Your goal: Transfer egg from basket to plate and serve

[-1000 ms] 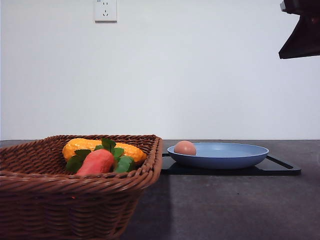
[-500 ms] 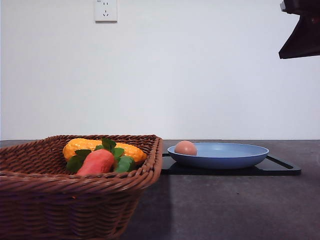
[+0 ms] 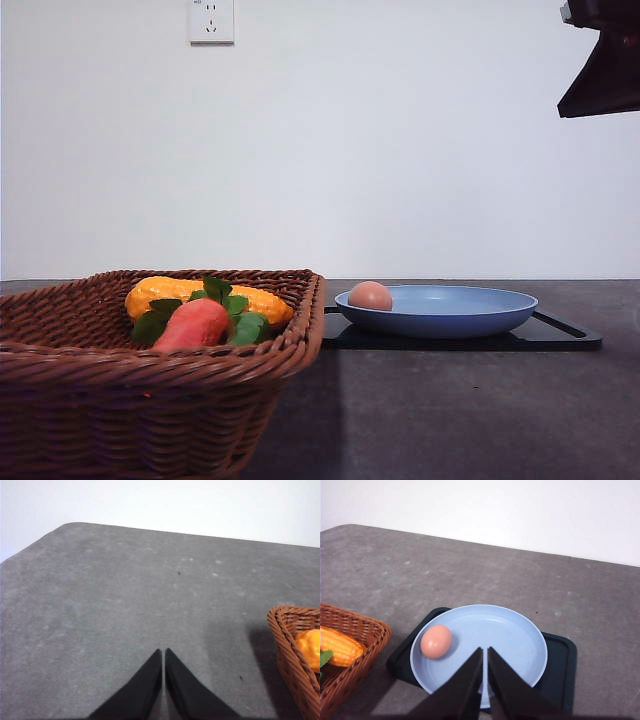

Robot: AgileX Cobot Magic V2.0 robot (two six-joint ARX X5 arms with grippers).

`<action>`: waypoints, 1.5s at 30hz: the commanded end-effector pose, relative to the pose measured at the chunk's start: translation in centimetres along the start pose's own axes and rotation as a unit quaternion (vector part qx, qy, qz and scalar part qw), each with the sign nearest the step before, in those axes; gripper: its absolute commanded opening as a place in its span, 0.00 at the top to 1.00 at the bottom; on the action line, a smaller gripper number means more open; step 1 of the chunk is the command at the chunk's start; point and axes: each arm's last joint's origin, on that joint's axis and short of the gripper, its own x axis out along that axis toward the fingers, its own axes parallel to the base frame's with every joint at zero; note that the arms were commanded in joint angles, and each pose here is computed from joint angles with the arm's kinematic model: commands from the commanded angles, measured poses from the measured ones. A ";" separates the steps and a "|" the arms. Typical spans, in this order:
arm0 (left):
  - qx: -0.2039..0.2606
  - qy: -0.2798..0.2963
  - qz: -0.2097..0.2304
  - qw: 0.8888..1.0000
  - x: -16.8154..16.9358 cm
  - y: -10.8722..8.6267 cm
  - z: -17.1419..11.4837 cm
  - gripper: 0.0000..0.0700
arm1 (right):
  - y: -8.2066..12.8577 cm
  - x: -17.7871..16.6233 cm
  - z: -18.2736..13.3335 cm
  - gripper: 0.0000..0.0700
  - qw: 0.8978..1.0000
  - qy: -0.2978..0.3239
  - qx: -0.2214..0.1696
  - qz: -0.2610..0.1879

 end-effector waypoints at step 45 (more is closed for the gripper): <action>-0.002 0.016 0.001 1.000 0.3 0.1 -0.9 1.00 | -4.3 -5.5 -7.7 1.00 0.992 -0.101 -0.052 -0.052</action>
